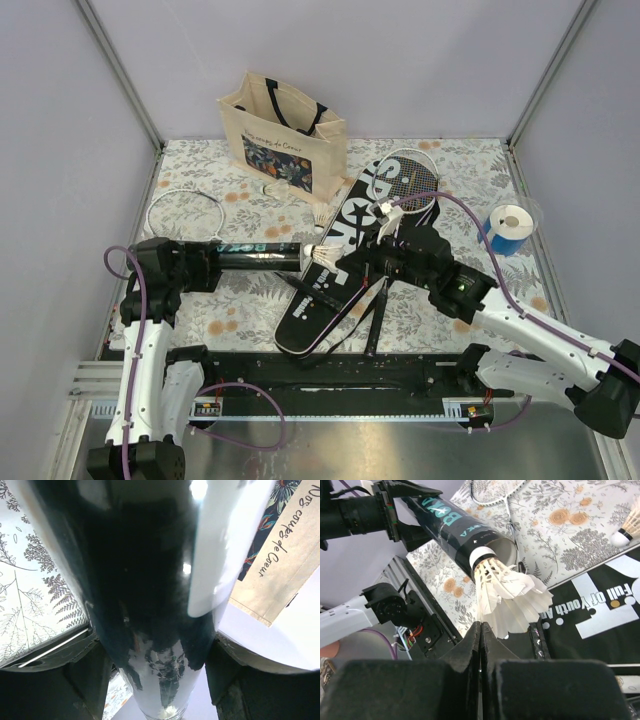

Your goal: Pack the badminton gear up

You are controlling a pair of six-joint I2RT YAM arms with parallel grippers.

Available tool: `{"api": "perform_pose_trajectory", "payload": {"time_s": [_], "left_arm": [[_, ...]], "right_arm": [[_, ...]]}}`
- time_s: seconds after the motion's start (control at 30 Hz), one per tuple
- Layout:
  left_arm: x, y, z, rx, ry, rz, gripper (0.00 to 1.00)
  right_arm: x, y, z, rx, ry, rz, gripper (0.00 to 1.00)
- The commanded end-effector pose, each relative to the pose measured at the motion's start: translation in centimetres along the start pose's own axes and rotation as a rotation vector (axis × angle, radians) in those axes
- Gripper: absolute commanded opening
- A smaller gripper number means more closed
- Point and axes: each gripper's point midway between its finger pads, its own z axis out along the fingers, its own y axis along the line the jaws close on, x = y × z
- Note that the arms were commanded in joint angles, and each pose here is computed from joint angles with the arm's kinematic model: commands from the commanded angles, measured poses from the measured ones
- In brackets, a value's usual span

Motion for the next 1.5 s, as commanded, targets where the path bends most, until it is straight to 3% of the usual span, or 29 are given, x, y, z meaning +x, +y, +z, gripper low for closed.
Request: {"api": "perform_pose_trajectory", "payload": {"time_s": [0.0, 0.37, 0.83, 1.13, 1.47], "left_arm": [[-0.4, -3.4, -1.7, 0.114, -0.035, 0.048, 0.29], [-0.5, -4.1, -2.0, 0.132, -0.046, 0.049, 0.29], [0.8, -3.6, -1.9, 0.131, 0.035, 0.052, 0.29], [2.7, -3.6, -2.2, 0.147, 0.148, 0.059, 0.29], [2.8, -3.6, -2.4, 0.164, 0.149, 0.059, 0.28]], "right_arm": [[0.5, -0.8, -0.3, 0.038, 0.006, -0.017, 0.00], [1.4, -0.7, 0.3, 0.020, 0.041, 0.008, 0.00], [0.0, 2.3, 4.2, -0.158, 0.019, 0.036, 0.00], [-0.2, 3.8, 6.3, -0.286, 0.003, 0.020, 0.00], [-0.6, 5.2, 8.0, -0.410, -0.056, 0.044, 0.00]]}}
